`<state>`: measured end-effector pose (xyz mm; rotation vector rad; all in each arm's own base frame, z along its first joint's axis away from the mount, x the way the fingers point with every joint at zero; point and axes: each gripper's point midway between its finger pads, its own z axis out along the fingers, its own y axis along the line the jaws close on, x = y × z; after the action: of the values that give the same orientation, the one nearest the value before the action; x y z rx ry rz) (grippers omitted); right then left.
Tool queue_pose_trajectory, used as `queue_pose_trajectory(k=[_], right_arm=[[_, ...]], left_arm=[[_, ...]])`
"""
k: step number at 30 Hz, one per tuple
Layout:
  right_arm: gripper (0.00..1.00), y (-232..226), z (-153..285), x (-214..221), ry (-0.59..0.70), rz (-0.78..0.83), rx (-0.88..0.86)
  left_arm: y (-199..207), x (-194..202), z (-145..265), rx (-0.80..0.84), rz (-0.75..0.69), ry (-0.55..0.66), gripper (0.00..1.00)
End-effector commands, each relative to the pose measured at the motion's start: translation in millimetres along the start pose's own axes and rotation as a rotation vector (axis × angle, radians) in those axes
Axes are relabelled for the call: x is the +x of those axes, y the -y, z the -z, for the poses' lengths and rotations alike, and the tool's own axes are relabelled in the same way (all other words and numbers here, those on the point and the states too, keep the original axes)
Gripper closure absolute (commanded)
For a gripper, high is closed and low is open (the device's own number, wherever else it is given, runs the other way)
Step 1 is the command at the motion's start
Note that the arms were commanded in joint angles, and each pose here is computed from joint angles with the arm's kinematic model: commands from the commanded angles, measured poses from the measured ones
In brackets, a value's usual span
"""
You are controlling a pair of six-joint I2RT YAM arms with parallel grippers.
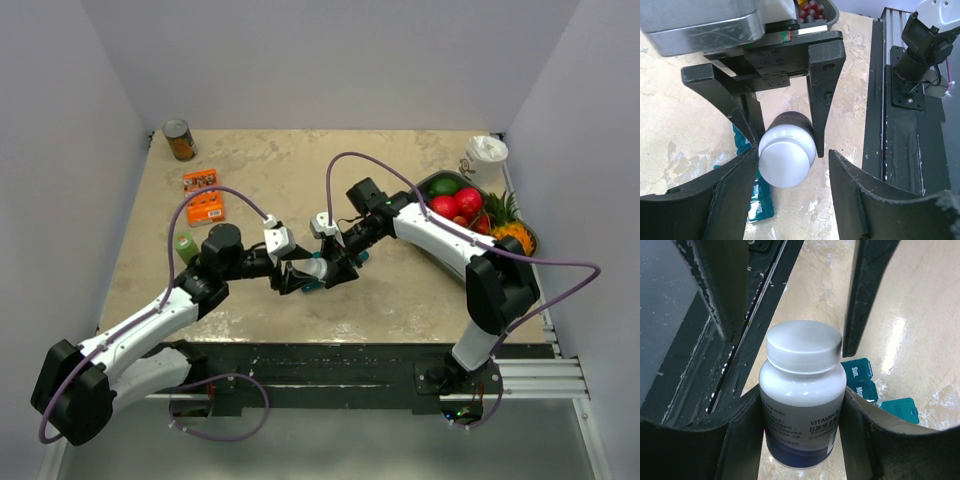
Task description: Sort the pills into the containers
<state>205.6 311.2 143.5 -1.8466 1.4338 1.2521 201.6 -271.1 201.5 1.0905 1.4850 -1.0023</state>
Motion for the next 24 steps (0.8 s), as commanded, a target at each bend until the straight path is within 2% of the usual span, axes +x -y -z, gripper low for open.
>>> queue_pose_trajectory(k=[1,5,8,9,11,12,13,16,17,20,23,24], right_arm=[[1.0,8.1,1.4,-13.1,0.017,0.036,0.018],[1.0,8.0,1.7,-13.4,0.016,0.036,0.019],[1.0,8.5,2.6,-13.9,0.016,0.036,0.022],[1.0,7.8,1.6,-13.5,0.014,0.036,0.02],[1.0,8.7,2.4,-14.1,0.013,0.037,0.023],[1.0,9.0,2.5,-13.7,0.011,0.035,0.025],[1.0,9.5,2.4,-13.3,0.01,0.027,0.029],[1.0,14.7,3.9,-13.9,0.0,0.016,0.057],[1.0,18.6,4.1,-14.4,-0.001,0.02,0.073],[1.0,21.3,4.9,-14.4,-0.01,0.012,0.09],[1.0,20.5,4.7,-16.4,-0.001,0.011,0.086],[1.0,20.3,4.4,-17.1,0.003,0.008,0.083]], left_arm=[[-2.8,-5.7,-4.2,-0.021,-0.046,0.005,0.39],[-2.3,-5.1,-5.8,-0.019,-0.05,-0.001,0.46],[-3.6,-1.9,-6.1,-0.025,-0.034,-0.02,0.64],[-4.4,-1.3,-6.7,-0.028,-0.024,-0.026,0.75],[-5.0,0.6,-6.8,-0.039,0.015,-0.04,0.88],[-6.9,2.6,-6.5,-0.054,0.044,-0.048,1.0],[-9.3,5.2,-5.8,-0.072,0.066,-0.06,1.0],[-19.2,8.5,-3.0,-0.188,0.285,-0.072,1.0],[-27.1,5.2,-1.5,-0.264,0.411,-0.063,1.0],[-16.4,14.0,0.3,-0.256,0.563,-0.125,1.0],[-13.4,6.5,6.5,-0.262,0.555,-0.086,1.0],[-11.9,-2.4,11.3,-0.263,0.517,-0.056,0.89]])
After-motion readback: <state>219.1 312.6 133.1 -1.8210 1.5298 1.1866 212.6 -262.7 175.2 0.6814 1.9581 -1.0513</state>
